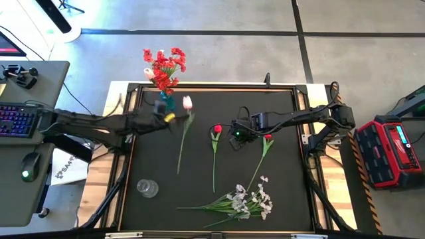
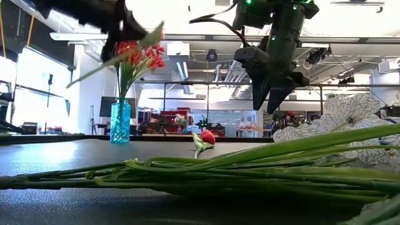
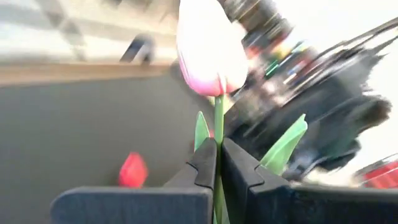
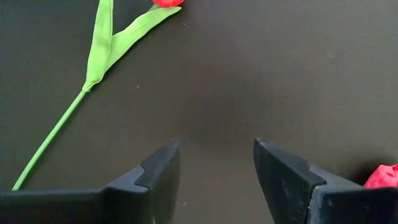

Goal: Sort flowers into vase by color
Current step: Put the pink tulip into the blue vase, then put the right white flowers into the transparent vase

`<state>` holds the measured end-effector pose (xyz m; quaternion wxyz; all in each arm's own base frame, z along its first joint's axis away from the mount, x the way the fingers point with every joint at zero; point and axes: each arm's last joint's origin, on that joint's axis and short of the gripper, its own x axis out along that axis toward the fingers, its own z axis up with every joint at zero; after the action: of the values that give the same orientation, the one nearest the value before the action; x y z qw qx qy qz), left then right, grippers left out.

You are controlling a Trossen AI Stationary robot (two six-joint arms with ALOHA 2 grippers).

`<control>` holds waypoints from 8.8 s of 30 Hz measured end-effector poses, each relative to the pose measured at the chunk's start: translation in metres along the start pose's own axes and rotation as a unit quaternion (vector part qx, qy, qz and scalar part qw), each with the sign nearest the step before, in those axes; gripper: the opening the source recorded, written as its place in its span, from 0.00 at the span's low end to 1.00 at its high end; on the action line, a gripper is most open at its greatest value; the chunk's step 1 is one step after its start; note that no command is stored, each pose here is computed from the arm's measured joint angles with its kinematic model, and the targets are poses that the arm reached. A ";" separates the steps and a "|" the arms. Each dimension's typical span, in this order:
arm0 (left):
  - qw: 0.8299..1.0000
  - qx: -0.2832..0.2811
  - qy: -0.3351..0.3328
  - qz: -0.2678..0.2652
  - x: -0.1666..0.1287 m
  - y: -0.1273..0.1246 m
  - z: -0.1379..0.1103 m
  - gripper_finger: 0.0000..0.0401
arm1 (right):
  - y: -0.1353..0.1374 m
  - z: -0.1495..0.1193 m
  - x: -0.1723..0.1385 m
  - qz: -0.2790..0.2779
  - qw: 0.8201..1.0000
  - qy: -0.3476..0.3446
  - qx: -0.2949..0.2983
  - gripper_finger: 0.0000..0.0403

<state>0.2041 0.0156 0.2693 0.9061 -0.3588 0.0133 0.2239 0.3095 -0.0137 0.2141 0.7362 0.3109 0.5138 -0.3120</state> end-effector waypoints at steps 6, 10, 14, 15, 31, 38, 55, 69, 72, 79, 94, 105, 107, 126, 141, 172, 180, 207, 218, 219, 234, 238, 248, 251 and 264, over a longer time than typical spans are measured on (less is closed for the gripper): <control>0.978 0.043 -0.164 -0.119 -0.033 -0.023 0.042 0.00 | 0.000 0.000 0.000 0.001 1.000 0.000 0.010 0.47; 0.948 0.108 -0.252 -0.161 -0.057 -0.030 0.062 0.00 | 0.000 0.000 0.000 0.006 1.000 0.005 0.010 0.47; 0.922 0.184 -0.307 -0.150 -0.076 -0.035 0.077 0.00 | 0.001 0.000 0.000 0.013 1.000 0.012 0.012 0.47; 0.917 0.206 -0.318 -0.125 -0.080 -0.035 0.081 0.00 | 0.001 0.000 0.000 0.014 1.000 0.013 0.016 0.47; 0.837 0.304 -0.350 0.290 -0.132 -0.009 0.110 0.00 | 0.011 -0.013 -0.002 0.034 0.998 0.036 0.026 0.47; 0.818 0.279 -0.367 0.345 -0.116 0.017 0.098 0.00 | 0.008 -0.008 -0.001 0.039 0.998 0.041 0.035 0.47; 0.797 0.191 -0.469 0.330 -0.080 0.086 0.097 0.00 | 0.010 -0.010 -0.002 0.061 0.996 0.066 0.023 0.47; 0.808 0.184 -0.484 0.281 -0.070 0.097 0.106 0.00 | 0.012 -0.012 -0.002 0.063 0.995 0.070 0.031 0.47; 0.807 0.182 -0.489 0.278 -0.071 0.097 0.107 0.00 | 0.010 -0.010 -0.002 0.065 0.995 0.073 0.035 0.47; 0.805 0.181 -0.493 0.275 -0.071 0.096 0.107 0.00 | 0.009 -0.009 -0.002 0.065 0.994 0.073 0.037 0.47; 0.808 0.180 -0.497 0.260 -0.071 0.094 0.108 0.00 | 0.006 -0.004 -0.001 0.067 0.994 0.071 0.055 0.47; 0.819 0.197 -0.472 0.261 -0.069 0.093 0.107 0.00 | 0.007 -0.004 -0.001 0.070 0.993 0.069 0.059 0.47; 0.830 0.209 -0.441 0.272 -0.066 0.091 0.111 0.00 | 0.007 -0.004 -0.001 0.069 0.993 0.069 0.064 0.47; 0.857 0.257 -0.363 0.260 -0.049 0.076 0.138 0.00 | 0.005 0.004 0.000 0.081 0.992 0.054 0.078 0.47; 0.847 0.272 -0.379 0.255 -0.045 0.076 0.141 0.00 | 0.005 0.004 0.000 0.080 0.992 0.054 0.078 0.47; 0.883 0.283 -0.265 0.265 -0.021 0.106 0.113 0.00 | 0.005 0.004 0.000 0.081 0.992 0.054 0.078 0.47; 0.891 0.283 -0.240 0.263 -0.020 0.108 0.110 0.00 | 0.005 0.004 0.000 0.078 0.993 0.050 0.078 0.47; 0.912 0.295 -0.140 0.250 -0.036 0.105 0.092 0.00 | 0.007 0.011 0.000 0.098 0.992 0.021 0.072 0.47; 0.914 0.306 -0.142 0.224 -0.047 0.098 0.091 0.02 | 0.010 0.008 -0.001 0.100 0.993 0.023 0.065 0.47; 0.913 0.310 -0.138 0.225 -0.048 0.098 0.090 0.03 | 0.010 0.008 -0.001 0.100 0.993 0.023 0.065 0.47; 0.906 0.292 -0.109 0.285 -0.049 0.106 0.085 0.19 | 0.010 0.008 -0.001 0.099 0.993 0.021 0.065 0.47; 0.910 0.285 -0.111 0.279 -0.050 0.105 0.084 0.19 | 0.011 0.008 -0.001 0.101 0.993 0.023 0.064 0.47; 0.916 0.273 -0.030 0.292 -0.072 0.103 0.071 0.19 | 0.010 0.008 -0.001 0.100 0.992 0.022 0.069 0.47; 0.928 0.251 -0.012 0.277 -0.077 0.100 0.069 0.19 | 0.010 0.008 -0.001 0.094 0.993 0.014 0.070 0.47; 0.958 0.164 0.100 0.213 -0.080 0.100 0.049 0.19 | 0.016 0.024 -0.003 0.145 0.985 -0.045 0.082 0.47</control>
<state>0.0837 0.0796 0.2561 0.8780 -0.2147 0.2159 0.3692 0.3345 -0.0225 0.2257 0.7682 0.4271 0.4019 -0.2568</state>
